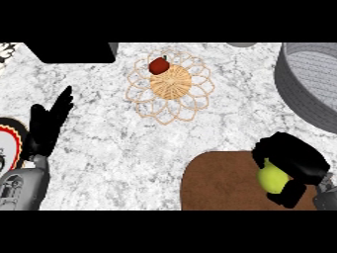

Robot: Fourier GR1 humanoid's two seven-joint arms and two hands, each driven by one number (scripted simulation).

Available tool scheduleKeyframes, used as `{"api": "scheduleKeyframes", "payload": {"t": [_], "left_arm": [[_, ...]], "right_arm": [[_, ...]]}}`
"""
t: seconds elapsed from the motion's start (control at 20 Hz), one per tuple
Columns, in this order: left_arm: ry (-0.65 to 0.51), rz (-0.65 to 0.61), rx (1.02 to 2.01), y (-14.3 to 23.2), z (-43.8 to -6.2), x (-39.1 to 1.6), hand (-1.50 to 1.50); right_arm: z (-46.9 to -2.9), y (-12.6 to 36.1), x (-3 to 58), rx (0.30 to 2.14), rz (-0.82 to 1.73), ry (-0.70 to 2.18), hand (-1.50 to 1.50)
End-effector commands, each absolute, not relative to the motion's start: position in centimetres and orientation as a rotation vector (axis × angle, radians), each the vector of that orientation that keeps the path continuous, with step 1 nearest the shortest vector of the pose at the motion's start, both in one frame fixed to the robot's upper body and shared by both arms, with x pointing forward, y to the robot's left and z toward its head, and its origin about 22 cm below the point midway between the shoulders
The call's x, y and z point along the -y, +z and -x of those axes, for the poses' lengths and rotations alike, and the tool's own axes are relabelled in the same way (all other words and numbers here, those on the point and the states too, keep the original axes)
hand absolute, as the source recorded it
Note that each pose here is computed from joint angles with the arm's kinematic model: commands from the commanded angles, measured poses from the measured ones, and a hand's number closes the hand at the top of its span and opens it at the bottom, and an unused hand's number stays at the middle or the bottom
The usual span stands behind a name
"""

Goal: Pick the pear from the cutting board and place it in the basket

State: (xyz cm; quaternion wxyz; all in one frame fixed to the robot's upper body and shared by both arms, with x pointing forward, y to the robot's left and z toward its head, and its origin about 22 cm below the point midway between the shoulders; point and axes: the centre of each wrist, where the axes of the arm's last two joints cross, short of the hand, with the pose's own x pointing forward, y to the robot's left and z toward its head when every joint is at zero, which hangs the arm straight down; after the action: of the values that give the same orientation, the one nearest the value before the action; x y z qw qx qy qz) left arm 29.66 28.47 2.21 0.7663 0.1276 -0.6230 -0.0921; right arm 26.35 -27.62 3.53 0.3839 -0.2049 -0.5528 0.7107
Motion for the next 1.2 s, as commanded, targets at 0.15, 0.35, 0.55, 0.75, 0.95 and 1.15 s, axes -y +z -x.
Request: {"api": "scheduleKeyframes", "payload": {"t": [0.15, 0.35, 0.55, 0.75, 0.95, 1.15], "left_arm": [[-0.207, -0.272, 1.340, 3.3, -28.6, -27.8, 0.00], [-0.196, -0.275, 1.345, 1.9, -28.2, -28.4, 0.00], [-0.184, -0.290, 1.345, 2.5, -28.6, -29.3, 0.00], [-0.190, -0.289, 1.350, 3.1, -29.7, -27.0, 0.00], [-0.192, -0.291, 1.347, 2.1, -29.3, -27.1, 0.00], [-0.200, -0.299, 1.341, 2.0, -29.7, -27.8, 0.00]], "right_arm": [[-22.9, 5.2, 30.1, 1.578, 0.417, 1.650, 1.50], [-22.6, 8.9, 31.0, 1.715, 0.261, 1.481, 1.50], [-21.7, 12.5, 32.5, 1.813, 0.114, 1.273, 1.50], [-22.4, 18.5, 34.4, 1.890, 0.138, 1.152, 1.50], [-20.9, 23.3, 36.1, 1.916, 0.197, 1.065, 1.50], [-21.4, 28.9, 37.6, 1.902, 0.220, 1.003, 1.50]]}}
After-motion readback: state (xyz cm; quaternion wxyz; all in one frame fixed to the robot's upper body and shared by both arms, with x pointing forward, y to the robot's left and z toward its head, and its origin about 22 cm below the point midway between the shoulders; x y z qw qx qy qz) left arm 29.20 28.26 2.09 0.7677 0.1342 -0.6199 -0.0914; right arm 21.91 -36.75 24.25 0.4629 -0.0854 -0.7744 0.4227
